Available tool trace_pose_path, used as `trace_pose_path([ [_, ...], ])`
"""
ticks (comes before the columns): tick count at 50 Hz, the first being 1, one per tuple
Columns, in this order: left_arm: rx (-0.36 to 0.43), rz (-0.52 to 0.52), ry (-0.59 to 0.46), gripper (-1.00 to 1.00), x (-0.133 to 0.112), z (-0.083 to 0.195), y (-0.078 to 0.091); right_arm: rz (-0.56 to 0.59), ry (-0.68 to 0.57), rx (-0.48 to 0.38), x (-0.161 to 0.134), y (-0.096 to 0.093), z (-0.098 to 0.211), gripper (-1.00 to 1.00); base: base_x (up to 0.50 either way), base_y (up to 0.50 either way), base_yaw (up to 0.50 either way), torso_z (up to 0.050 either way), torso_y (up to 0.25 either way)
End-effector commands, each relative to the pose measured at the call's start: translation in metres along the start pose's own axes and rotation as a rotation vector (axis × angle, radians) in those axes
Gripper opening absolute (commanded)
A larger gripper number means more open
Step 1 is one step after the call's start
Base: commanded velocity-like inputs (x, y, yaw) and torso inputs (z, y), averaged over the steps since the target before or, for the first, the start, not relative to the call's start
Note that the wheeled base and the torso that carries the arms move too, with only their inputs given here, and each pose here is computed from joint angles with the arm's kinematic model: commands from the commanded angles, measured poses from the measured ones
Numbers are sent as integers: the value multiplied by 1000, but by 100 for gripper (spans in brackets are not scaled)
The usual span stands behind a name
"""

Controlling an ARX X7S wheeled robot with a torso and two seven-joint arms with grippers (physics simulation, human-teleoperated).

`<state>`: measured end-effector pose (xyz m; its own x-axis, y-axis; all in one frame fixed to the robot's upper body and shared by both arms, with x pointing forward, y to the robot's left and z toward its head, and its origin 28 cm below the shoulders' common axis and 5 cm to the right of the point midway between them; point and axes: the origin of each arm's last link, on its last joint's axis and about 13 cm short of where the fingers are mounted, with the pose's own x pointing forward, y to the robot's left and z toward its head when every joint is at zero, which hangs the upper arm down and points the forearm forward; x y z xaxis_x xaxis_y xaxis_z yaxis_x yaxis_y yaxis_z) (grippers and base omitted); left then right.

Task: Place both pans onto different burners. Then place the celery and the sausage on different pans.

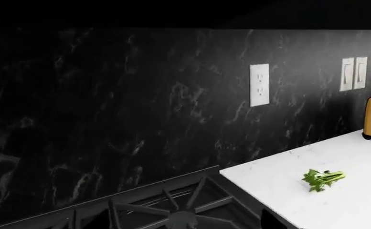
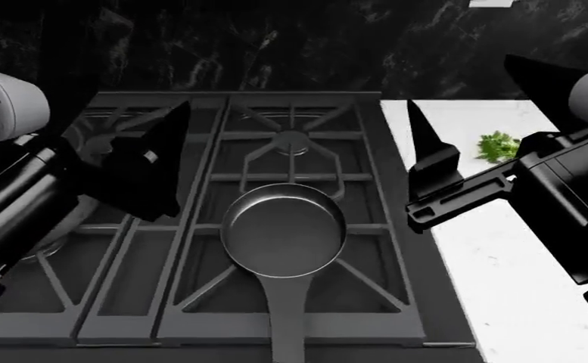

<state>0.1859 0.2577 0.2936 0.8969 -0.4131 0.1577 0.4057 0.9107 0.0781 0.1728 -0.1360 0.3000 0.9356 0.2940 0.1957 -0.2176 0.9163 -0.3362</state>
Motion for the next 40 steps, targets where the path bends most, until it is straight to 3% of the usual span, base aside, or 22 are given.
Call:
trace_pose_path([
  [1,-3,-6,-9,100,-2,1,-1,-2,3,7,0,0,-1,100,66,-500,0,0,0],
  [40,0,-35,-10,100,1,3,-7,-39,-3,37,-8,-2,1,100,6,-500,0,0,0],
])
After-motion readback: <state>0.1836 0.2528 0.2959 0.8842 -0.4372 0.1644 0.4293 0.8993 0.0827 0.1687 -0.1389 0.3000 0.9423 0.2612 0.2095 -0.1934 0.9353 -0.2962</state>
